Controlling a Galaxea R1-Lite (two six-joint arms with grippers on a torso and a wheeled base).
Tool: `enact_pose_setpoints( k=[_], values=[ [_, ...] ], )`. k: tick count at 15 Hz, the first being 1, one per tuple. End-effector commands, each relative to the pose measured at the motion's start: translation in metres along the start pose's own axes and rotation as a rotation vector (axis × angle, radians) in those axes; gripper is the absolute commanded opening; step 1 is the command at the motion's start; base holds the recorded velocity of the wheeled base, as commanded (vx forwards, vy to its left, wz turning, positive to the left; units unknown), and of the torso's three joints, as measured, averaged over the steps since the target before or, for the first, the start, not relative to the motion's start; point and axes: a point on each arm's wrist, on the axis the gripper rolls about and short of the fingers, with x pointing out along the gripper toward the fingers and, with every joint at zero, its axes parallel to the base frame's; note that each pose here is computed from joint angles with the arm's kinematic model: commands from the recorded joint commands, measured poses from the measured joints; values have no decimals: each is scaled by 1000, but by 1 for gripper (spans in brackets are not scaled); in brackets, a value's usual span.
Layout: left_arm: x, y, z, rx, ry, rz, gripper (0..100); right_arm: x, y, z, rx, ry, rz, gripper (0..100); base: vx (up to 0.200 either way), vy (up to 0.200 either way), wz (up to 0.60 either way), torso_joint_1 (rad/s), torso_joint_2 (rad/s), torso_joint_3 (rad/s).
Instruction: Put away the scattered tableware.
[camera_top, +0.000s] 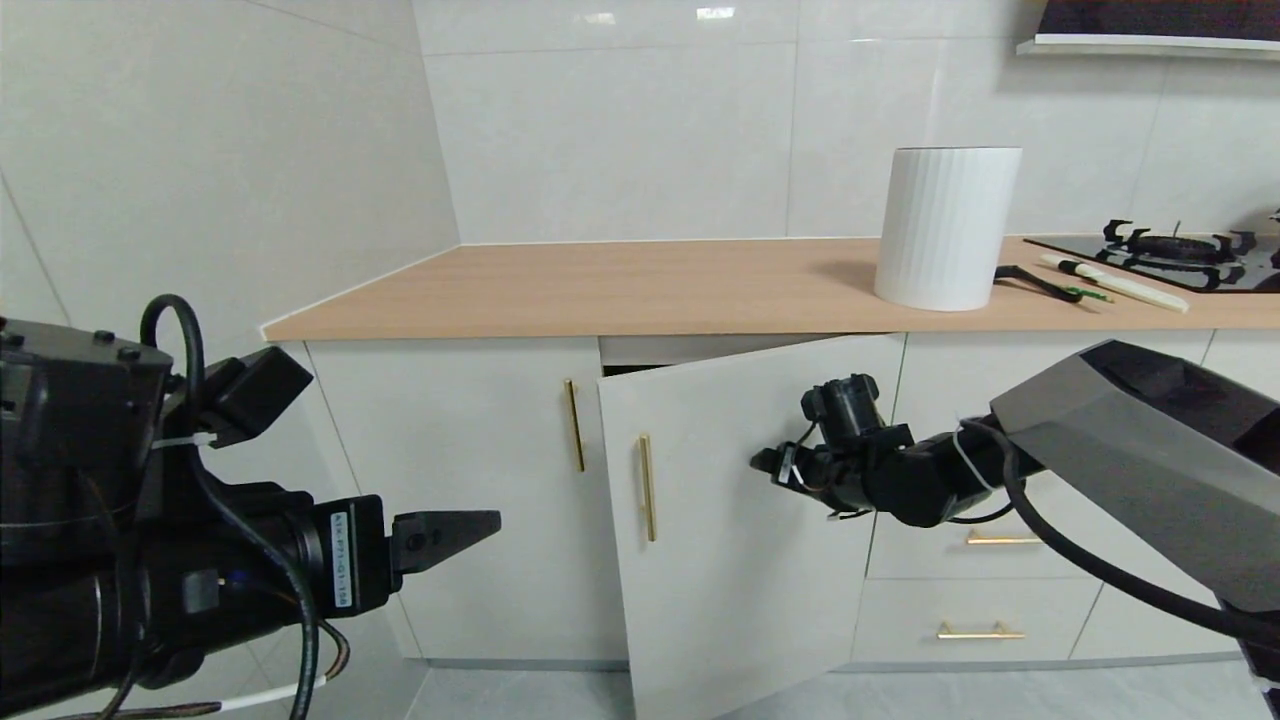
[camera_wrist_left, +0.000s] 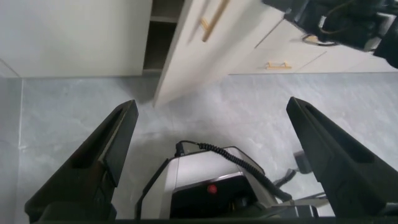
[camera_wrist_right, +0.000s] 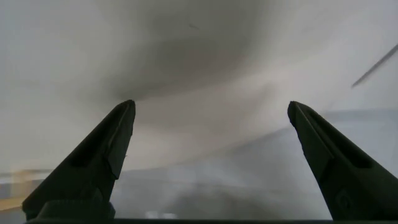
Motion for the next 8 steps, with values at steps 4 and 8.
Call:
enact_pose_setpoints(
  k=[4,8],
  values=[
    [0,0,0,0,-1,3,100,19,7,12,139,-45,36,100,0,0,0,0,0,0],
    [0,0,0,0,-1,3,100,33,0,23,223,-82,34,100,0,0,0,0,0,0]
  ],
)
